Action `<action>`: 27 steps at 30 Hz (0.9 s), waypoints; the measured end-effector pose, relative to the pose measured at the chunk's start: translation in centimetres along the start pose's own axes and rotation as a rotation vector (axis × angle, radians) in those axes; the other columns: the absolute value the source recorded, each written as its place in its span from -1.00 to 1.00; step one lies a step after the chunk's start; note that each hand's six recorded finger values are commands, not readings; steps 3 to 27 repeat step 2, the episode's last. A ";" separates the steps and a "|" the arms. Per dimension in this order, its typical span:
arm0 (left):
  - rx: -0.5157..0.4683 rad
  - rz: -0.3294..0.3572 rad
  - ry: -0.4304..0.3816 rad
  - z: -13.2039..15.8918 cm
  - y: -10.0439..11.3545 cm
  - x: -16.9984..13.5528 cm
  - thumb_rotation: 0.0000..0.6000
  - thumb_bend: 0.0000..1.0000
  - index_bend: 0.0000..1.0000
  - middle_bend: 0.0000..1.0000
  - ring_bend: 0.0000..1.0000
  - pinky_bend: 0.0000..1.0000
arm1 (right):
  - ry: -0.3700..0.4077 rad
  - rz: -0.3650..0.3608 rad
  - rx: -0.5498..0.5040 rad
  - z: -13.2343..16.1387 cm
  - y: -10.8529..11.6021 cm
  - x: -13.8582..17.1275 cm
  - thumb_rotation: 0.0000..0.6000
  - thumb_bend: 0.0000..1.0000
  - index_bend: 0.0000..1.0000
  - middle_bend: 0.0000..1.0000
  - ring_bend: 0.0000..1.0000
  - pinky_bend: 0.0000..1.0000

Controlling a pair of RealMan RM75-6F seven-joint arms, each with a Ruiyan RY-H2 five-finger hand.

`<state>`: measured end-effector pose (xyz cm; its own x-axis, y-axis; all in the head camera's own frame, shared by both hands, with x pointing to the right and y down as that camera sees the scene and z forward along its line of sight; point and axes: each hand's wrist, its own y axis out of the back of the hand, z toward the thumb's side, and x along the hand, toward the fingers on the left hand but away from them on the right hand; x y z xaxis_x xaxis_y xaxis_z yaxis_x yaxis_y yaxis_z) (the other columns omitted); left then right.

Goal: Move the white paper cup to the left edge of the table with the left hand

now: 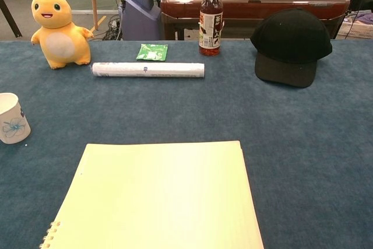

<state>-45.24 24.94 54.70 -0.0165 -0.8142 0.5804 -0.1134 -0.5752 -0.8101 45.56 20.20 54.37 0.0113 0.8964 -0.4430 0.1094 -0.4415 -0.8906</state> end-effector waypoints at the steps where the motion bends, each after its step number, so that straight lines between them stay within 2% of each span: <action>1: 0.014 0.000 -0.009 0.4 0.0 -0.3 1.00 -0.70 -0.97 -1.00 -1.00 -1.00 | -0.002 -0.001 0.001 -0.1 0.0 0.0 1.00 -1.00 -0.70 -0.71 -0.71 -0.28; 27: 0.024 0.001 -0.020 0.7 0.0 -0.6 1.00 -0.70 -0.98 -1.00 -1.00 -1.00 | -0.004 -0.001 0.002 -0.1 0.0 0.0 1.00 -1.00 -0.70 -0.71 -0.71 -0.28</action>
